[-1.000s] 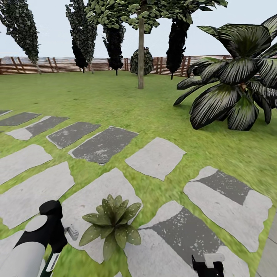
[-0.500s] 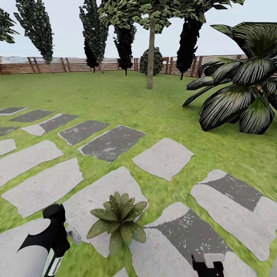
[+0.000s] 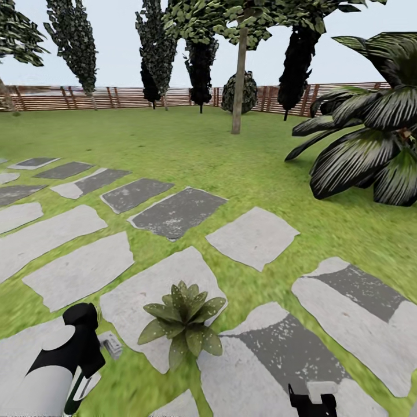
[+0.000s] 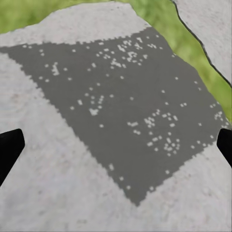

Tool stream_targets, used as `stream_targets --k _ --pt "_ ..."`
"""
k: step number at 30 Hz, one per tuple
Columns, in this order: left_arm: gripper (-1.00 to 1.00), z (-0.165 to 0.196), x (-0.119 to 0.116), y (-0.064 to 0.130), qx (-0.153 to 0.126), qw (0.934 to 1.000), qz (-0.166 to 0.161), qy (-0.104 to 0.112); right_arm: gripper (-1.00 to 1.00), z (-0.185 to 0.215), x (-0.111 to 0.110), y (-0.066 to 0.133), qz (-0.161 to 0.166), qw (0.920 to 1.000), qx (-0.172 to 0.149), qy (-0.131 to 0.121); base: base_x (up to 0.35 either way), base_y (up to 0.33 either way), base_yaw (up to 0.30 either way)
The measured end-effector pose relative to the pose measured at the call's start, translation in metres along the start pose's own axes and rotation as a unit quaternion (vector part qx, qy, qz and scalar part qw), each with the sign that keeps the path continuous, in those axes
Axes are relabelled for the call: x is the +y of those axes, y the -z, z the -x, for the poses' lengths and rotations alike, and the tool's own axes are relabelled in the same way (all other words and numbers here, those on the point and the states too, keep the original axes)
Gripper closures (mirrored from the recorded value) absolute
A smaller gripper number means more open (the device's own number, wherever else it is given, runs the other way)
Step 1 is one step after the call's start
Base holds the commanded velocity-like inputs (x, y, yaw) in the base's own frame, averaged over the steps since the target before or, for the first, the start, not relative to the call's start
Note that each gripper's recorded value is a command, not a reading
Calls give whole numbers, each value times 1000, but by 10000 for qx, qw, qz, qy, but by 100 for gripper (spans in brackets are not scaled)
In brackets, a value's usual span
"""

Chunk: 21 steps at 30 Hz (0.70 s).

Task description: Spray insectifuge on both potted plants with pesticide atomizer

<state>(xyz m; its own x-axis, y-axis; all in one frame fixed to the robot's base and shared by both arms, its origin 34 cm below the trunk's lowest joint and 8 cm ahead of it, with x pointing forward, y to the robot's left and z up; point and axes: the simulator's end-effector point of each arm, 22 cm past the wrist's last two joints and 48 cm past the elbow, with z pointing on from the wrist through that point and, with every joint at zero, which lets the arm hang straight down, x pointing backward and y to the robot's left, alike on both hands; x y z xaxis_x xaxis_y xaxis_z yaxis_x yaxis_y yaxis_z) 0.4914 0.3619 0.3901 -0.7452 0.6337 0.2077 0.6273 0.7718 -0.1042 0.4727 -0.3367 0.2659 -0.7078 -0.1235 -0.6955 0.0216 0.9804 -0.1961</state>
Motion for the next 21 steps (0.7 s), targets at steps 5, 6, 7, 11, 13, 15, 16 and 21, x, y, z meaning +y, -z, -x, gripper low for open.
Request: stream_targets --k 5,6,7,11,13,15,16,21 --pt "100 1 0 1 -12 9999 -5 148 -100 0 0 0 3 10000 -3 1 176 -119 29" --pt "100 1 0 1 -11 9999 -3 154 -100 0 0 0 4 10000 -3 1 232 -188 2" --pt "100 1 0 1 -9 9999 0 165 -100 0 0 0 3 10000 -4 1 233 -194 1" --pt "100 -1 0 0 2 9998 -6 174 -100 0 0 0 1 10000 -6 2 234 -199 0" --pt "100 -1 -1 0 1 9998 -7 173 -100 0 0 0 4 10000 -4 1 226 -209 0" --pt "100 -1 -1 0 2 9998 -7 173 -100 0 0 0 1 10000 -4 1 190 -238 0" --pt "100 -1 -1 0 2 9998 -7 174 -100 0 0 0 0 10000 -4 1 165 -258 0" --pt "100 -1 0 0 2 9998 -5 175 -100 0 0 0 5 10000 -3 1 144 -269 46"
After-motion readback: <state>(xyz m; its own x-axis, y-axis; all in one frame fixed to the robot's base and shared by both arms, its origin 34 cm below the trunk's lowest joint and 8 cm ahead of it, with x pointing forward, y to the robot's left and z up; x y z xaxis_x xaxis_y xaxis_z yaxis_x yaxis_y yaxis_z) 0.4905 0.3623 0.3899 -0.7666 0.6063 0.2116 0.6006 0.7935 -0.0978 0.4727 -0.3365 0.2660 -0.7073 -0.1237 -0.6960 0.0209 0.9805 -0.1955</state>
